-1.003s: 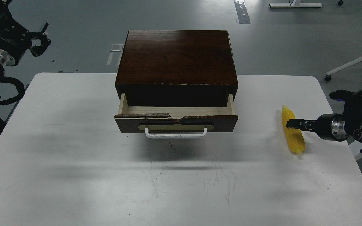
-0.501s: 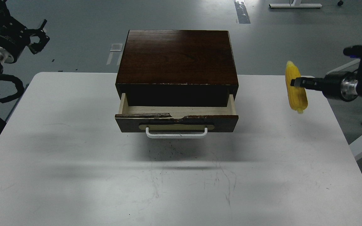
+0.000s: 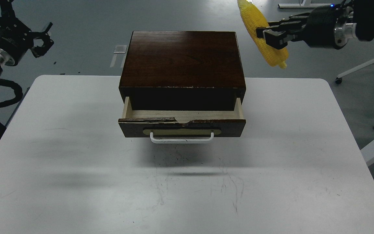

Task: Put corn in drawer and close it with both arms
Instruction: 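Lift the corn with the right gripper and carry it over the open drawer, then lower the corn into the drawer and open the right gripper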

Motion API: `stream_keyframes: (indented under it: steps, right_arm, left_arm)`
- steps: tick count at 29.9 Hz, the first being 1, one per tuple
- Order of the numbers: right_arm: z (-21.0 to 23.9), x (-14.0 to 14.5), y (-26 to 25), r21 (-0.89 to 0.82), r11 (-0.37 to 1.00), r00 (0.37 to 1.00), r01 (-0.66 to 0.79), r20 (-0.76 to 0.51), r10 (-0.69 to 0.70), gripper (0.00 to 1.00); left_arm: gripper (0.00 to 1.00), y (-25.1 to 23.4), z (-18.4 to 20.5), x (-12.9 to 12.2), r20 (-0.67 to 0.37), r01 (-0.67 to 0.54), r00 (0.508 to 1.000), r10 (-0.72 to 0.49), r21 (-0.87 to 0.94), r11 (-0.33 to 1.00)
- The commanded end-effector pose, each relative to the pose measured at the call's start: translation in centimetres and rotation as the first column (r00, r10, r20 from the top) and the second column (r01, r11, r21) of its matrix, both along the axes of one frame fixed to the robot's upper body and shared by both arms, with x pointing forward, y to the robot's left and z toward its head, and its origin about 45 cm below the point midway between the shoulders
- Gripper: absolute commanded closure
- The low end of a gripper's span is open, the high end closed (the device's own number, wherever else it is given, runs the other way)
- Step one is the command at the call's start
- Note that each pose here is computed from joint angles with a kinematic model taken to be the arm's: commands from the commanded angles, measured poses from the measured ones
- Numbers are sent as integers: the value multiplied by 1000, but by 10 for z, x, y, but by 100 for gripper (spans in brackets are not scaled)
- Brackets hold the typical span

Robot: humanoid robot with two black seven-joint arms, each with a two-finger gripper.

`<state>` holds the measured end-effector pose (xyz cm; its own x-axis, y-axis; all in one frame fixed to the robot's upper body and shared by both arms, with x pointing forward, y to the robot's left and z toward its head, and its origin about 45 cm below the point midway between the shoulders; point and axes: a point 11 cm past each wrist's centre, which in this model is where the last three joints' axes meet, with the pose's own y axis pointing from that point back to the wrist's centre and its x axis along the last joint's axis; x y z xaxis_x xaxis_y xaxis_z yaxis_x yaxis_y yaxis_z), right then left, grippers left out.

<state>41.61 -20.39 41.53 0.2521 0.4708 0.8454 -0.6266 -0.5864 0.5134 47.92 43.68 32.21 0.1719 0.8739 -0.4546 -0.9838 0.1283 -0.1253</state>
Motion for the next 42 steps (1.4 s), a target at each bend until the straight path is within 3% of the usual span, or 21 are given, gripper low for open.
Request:
stream_keyframes:
  steps: [1, 3, 6, 12, 16, 27, 32, 42]
  right_arm:
    - [-4, -9, 28, -124, 984, 988, -126, 72, 135, 72]
    - [-14, -20, 48, -267, 926, 943, -267, 124, 308, 72]
    - [-26, -27, 75, -331, 873, 897, -358, 138, 420, 72]
    - [-58, -39, 104, -425, 782, 831, -456, 111, 545, 72]
    - [-73, -40, 103, -491, 735, 804, -467, 111, 585, 72]
    - [-105, -46, 95, -461, 742, 822, -487, 45, 568, 66]
    - [-108, -44, 100, -456, 743, 821, -490, 44, 569, 45]
    - [-101, -41, 110, -443, 747, 808, -496, 80, 584, 26]
  left_arm:
    - [2, 1, 1, 0, 1, 1, 1000, -1, 11, 1000]
    - [4, 5, 3, -2, -4, 2, 1000, -1, 78, 997]
    - [4, 10, 7, -3, -4, 1, 1000, 0, 121, 993]
    - [3, 12, 8, -4, -2, -5, 1000, 5, 121, 993]
    - [3, 13, 7, -5, -2, -6, 1000, 6, 118, 993]
    - [3, 10, 7, -3, 0, -3, 1000, 3, 115, 993]
    - [3, 11, 7, -4, -1, -4, 1000, 4, 116, 993]
    - [2, 19, 13, -6, 9, -19, 1000, 19, 122, 992]
